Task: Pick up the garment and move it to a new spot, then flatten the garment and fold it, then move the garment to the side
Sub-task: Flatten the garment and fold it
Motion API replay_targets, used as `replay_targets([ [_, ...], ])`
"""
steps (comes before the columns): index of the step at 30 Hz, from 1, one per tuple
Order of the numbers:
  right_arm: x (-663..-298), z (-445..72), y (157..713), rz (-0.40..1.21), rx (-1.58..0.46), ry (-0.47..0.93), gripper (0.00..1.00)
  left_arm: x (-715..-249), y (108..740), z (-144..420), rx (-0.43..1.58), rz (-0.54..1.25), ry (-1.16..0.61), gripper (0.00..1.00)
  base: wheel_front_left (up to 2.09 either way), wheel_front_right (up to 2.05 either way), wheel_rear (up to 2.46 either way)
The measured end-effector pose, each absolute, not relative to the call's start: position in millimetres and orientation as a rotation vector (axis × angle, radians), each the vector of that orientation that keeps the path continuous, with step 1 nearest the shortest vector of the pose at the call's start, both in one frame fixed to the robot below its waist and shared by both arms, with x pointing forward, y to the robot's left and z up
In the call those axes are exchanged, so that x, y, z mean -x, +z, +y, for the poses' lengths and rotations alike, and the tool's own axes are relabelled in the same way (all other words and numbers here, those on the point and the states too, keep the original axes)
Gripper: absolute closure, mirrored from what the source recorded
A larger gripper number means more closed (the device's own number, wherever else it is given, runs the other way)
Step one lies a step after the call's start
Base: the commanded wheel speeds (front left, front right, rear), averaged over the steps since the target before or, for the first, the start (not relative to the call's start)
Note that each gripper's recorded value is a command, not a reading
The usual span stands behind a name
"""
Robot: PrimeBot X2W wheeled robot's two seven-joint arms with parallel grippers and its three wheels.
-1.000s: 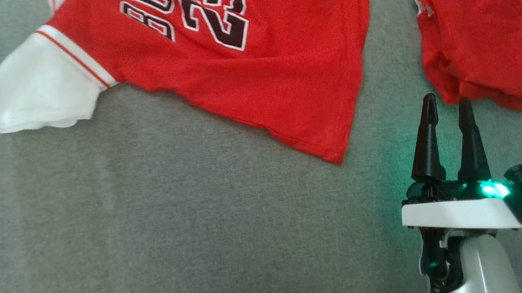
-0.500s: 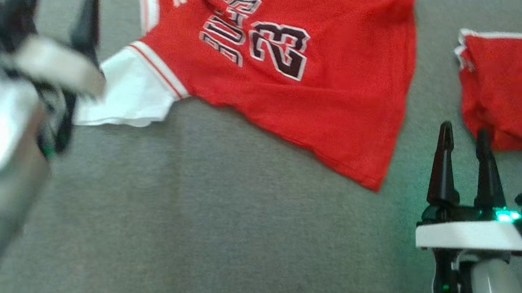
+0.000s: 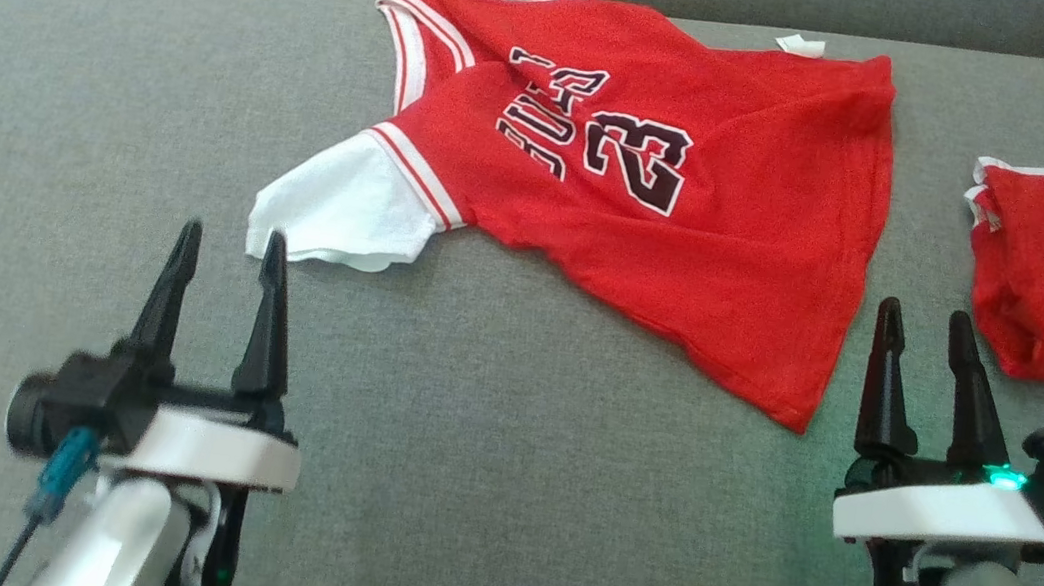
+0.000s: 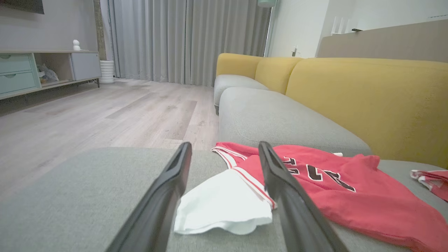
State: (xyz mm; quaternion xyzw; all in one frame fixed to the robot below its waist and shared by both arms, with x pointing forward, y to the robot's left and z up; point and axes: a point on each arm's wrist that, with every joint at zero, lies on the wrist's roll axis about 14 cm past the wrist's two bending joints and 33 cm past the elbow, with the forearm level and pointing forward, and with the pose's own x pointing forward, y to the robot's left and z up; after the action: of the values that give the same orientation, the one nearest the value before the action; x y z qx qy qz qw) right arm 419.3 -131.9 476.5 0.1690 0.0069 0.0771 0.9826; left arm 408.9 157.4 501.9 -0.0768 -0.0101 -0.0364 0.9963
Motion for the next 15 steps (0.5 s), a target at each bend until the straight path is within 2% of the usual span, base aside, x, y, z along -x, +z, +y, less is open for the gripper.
replay_targets([
  [8, -417, -131, 470, 0.034, -0.344, 0.155, 0.0, -401, 495, 163, 0.163, -0.014, -0.056, 0.0, 0.0, 0.0, 0.0],
  [15, -413, -123, 428, 0.183, -0.317, 0.166, 0.0, -407, 484, 159, 0.158, 0.006, -0.069, 0.0, 0.0, 0.0, 0.0],
])
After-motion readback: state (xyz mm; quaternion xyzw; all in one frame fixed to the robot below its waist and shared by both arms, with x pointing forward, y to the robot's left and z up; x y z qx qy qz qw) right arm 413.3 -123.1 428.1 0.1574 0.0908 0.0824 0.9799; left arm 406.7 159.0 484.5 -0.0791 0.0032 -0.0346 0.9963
